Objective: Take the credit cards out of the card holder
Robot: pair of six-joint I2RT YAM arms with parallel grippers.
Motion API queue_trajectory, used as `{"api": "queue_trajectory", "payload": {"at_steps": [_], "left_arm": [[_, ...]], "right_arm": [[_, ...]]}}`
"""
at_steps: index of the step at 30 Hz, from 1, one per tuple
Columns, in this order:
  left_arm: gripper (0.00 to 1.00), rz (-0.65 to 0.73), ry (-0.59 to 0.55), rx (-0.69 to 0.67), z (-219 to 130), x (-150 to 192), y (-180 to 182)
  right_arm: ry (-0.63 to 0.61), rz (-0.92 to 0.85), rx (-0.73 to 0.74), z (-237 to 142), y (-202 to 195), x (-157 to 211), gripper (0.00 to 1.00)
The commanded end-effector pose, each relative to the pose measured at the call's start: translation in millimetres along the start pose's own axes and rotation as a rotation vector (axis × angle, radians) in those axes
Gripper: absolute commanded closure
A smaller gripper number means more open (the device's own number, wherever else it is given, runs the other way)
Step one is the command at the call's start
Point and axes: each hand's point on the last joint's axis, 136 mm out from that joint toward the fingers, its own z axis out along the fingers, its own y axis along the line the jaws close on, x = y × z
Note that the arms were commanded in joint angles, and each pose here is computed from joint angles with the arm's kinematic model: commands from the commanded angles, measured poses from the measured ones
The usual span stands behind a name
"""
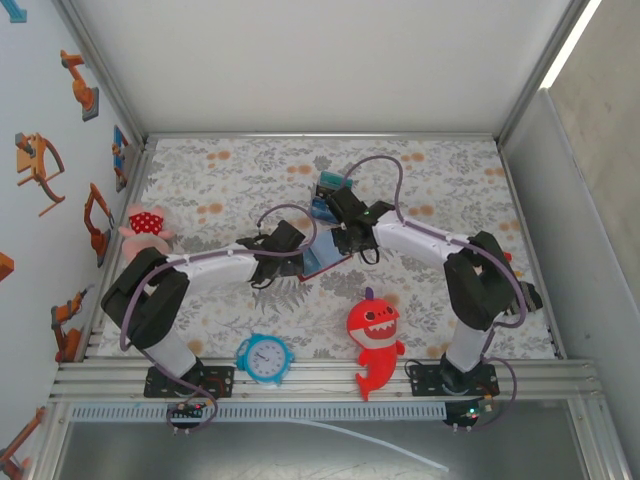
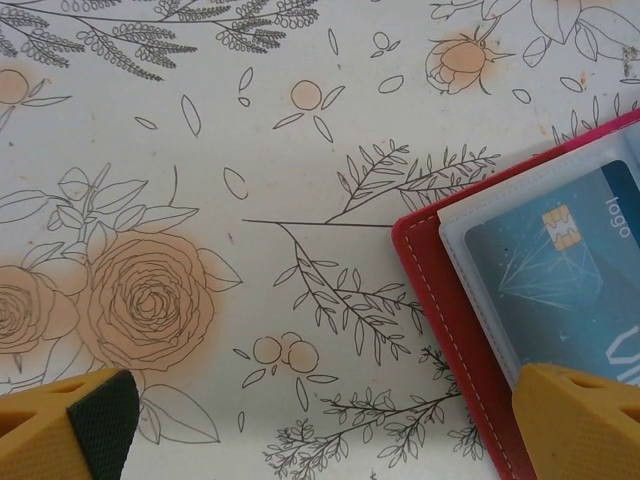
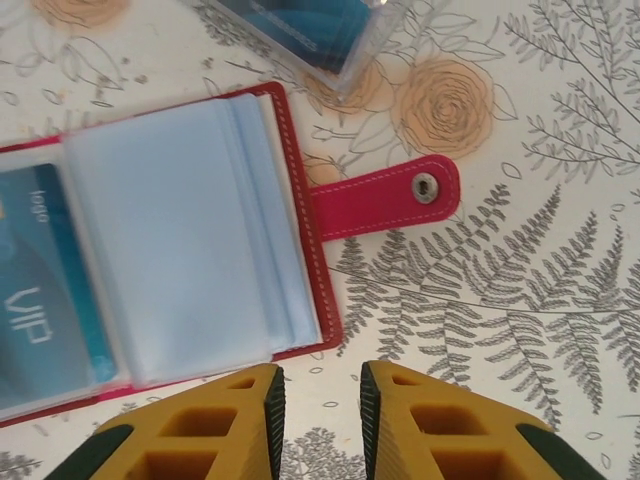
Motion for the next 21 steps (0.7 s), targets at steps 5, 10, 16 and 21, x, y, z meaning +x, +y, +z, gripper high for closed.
{"api": "queue_trajectory", "payload": {"at_steps": [5,10,16,21], "left_arm": [[0.03,-0.019,0.012,0.000,9.8,-6.1,4.3],[0.03,-0.037,0.028,-0.010,18.8,-6.1,14.4],[0.03,-0.039,0.040,-0.016,28.7,-10.7,19.8],[0.03,-0.044,0.044,-0.010,34.6,-15.6,19.2]], "right_arm": [[-0.012,0.021,-0.192,-8.2,31.6,-9.5,0.75],[0.031,0.017,-0.302,-0.2,54.5,-8.4,0.75],[0.080,0.022,-0.376,11.7,71.8,-7.6,0.76],[0.114,0.028,-0.442,18.8,86.4,-8.2,0.76]]}}
